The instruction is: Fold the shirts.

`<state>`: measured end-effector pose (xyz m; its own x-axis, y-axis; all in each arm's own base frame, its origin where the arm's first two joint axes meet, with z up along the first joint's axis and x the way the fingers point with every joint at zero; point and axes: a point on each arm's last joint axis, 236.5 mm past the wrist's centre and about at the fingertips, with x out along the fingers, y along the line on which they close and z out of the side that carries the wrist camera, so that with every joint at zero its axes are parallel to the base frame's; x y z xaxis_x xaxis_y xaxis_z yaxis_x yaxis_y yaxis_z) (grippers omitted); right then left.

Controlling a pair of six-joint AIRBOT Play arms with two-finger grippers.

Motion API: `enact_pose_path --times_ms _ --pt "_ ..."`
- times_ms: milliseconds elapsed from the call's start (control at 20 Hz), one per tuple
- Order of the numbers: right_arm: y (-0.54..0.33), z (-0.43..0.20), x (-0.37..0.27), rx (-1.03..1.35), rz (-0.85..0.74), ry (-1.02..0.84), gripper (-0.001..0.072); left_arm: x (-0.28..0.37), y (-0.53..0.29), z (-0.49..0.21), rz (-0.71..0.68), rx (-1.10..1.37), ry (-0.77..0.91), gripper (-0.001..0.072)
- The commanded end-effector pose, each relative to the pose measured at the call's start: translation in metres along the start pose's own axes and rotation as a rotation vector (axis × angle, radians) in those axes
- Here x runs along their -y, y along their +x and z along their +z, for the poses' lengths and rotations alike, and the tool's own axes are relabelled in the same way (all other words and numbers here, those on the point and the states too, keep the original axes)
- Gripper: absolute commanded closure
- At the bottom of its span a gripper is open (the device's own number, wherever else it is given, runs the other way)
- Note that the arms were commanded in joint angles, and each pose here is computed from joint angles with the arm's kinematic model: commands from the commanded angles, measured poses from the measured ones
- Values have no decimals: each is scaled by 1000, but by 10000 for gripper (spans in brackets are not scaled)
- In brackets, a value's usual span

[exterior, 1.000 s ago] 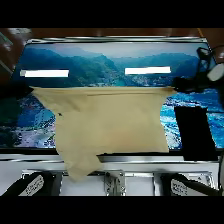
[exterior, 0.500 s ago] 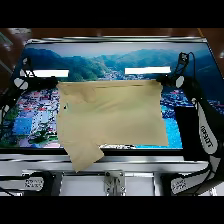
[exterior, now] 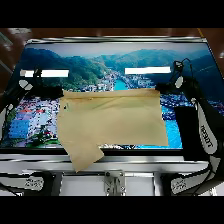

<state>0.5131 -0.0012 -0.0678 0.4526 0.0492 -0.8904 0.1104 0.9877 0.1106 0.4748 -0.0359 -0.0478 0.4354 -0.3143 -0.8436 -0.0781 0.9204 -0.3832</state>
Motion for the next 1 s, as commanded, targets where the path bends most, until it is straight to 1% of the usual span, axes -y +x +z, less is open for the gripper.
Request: enact_pose_path --times_ms 0,250,400,450,500,550,600,650,700,750,800,850,950 --pt "-10 -68 16 -292 -65 -42 655 -2 -9 -63 -32 -277 -53 672" --pt "3 -102 15 -427 -61 12 655 -5 -9 -71 -28 -314 -114 672" --pt "9 -104 2 -433 -11 50 654 -6 -8 -72 -28 -318 -117 672" --pt "10 -101 1 -420 -6 53 645 -6 -8 -72 -28 -318 -117 671" --pt "9 -98 0 -413 -5 52 598 -7 -9 -72 -28 -319 -120 669" --pt "6 -92 3 -398 -7 42 450 -10 -12 -70 -28 -320 -126 596" --pt "1 -84 3 -378 1 17 271 -14 -18 -66 -30 -319 -135 408" --pt "-10 -74 4 -359 8 -18 196 -17 -27 -62 -34 -321 -144 306" --pt "-25 -63 8 -337 7 -47 196 -22 -41 -57 -40 -329 -155 232" --pt "-45 -51 18 -318 -12 -67 197 -26 -57 -53 -46 -339 -165 231" --pt "-66 -44 32 -311 -35 -87 196 -32 -74 -53 -52 -356 -180 256" --pt "-86 -47 49 -330 -55 -94 197 -37 -90 -59 -56 -377 -197 256" --pt "-124 -77 83 -449 -51 -14 196 -53 -119 -86 -45 -425 -225 255"
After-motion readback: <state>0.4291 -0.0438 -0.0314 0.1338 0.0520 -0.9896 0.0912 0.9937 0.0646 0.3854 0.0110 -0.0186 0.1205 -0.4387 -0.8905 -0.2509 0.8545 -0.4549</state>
